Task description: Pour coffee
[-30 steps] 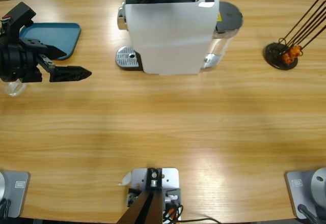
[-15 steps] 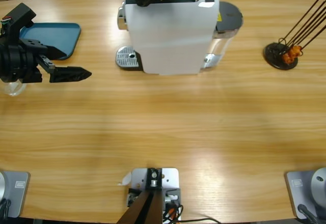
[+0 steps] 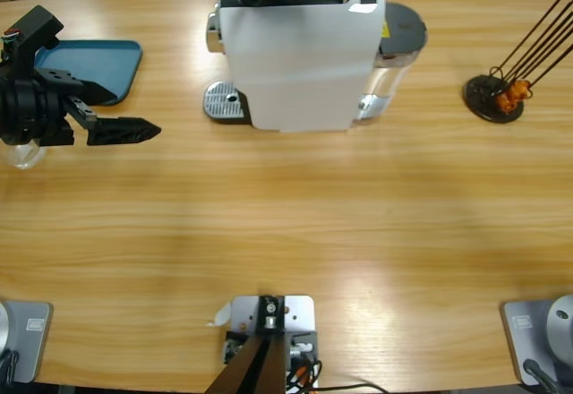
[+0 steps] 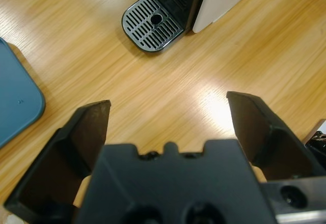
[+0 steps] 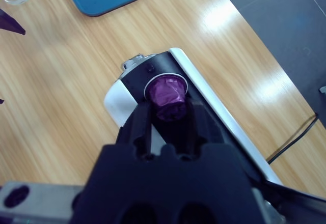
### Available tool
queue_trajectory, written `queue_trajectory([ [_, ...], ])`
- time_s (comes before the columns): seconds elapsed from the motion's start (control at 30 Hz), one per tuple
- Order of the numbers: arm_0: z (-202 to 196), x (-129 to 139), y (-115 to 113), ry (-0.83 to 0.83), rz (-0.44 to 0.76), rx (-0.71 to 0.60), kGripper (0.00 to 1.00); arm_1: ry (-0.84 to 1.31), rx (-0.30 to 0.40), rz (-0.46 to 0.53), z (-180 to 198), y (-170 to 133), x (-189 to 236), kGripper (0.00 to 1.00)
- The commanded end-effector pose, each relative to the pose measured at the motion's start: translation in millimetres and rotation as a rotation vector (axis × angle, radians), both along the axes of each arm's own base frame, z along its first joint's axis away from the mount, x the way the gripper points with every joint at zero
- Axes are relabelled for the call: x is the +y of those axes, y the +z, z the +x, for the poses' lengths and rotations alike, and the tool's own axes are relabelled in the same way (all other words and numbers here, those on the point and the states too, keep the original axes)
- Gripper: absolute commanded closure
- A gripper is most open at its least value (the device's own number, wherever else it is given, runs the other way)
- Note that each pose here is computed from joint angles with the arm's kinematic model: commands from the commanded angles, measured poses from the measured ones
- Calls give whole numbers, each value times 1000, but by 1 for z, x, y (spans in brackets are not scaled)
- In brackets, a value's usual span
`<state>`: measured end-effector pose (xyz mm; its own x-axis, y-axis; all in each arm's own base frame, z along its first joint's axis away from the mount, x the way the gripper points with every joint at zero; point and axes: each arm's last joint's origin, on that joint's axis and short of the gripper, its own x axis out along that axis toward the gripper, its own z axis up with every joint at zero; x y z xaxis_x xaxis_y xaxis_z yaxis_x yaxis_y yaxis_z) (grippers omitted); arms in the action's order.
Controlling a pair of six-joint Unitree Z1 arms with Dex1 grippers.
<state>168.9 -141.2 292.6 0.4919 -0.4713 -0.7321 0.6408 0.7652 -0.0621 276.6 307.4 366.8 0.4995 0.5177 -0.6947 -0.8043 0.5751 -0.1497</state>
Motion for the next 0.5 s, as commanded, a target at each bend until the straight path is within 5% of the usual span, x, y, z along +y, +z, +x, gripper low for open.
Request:
queue_trajectory([
  [0.03,-8,5,-7,0,-5,21,0,20,31,-20,10,-17,11,846],
  [0.2,-8,4,-7,0,-4,22,0,29,26,-21,11,-16,10,1000],
  [0.5,-8,4,-7,0,-4,22,0,36,37,-27,12,-20,9,1000],
])
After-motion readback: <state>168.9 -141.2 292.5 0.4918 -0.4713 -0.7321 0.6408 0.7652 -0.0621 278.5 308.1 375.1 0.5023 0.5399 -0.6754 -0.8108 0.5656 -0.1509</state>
